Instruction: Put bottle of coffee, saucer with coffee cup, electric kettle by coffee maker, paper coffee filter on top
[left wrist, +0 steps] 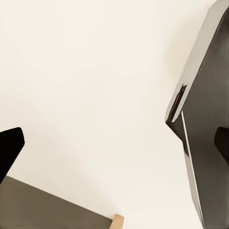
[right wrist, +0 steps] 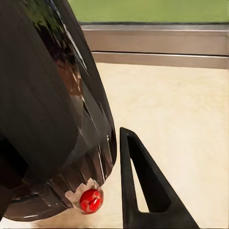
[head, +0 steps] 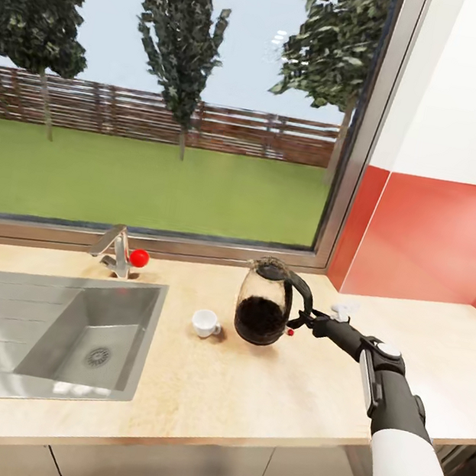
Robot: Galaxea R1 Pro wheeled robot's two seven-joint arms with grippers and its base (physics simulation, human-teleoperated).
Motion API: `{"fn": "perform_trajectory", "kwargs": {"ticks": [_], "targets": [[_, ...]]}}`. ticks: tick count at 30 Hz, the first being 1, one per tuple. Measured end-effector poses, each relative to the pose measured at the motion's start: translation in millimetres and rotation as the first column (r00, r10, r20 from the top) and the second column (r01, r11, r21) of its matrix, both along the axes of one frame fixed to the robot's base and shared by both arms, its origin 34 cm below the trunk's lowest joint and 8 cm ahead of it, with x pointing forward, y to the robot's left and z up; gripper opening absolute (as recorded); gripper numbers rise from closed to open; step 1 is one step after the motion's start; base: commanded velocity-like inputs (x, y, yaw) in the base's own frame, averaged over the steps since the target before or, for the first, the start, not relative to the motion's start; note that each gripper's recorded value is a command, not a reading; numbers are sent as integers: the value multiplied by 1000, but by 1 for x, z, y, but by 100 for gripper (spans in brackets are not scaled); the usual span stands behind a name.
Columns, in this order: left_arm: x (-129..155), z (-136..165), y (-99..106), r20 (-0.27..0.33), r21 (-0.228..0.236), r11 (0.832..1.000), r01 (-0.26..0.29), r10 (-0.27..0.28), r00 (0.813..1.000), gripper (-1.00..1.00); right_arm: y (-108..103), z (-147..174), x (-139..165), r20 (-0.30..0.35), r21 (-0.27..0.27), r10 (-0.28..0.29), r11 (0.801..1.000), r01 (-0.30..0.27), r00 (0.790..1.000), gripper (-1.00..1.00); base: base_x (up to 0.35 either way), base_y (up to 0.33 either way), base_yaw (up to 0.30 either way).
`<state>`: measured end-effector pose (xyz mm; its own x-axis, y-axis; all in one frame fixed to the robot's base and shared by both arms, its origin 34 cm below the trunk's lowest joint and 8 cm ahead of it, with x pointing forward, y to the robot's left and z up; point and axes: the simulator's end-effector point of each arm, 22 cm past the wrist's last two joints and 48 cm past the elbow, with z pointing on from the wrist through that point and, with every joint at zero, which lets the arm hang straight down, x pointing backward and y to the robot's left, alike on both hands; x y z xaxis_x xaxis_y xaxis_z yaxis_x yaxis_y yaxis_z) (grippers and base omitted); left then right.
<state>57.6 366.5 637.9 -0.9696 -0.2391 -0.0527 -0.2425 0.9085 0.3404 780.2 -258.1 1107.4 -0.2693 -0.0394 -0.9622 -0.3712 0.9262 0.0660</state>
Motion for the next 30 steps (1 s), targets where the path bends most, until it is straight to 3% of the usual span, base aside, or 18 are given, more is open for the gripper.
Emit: {"fn": "perform_trajectory", "kwargs": {"ticks": [21,30], "targets": [[2,0,0,6,1,1000,0,0,1000,100,1,2,0,2,1,1,1000,-1,1000,-100,-333,2,5],[0,0,0,2,1,1000,-3,3,1000,100,11,-3,-1,-8,14,11,1000,-11,1000,-100,-93,250,123]]}}
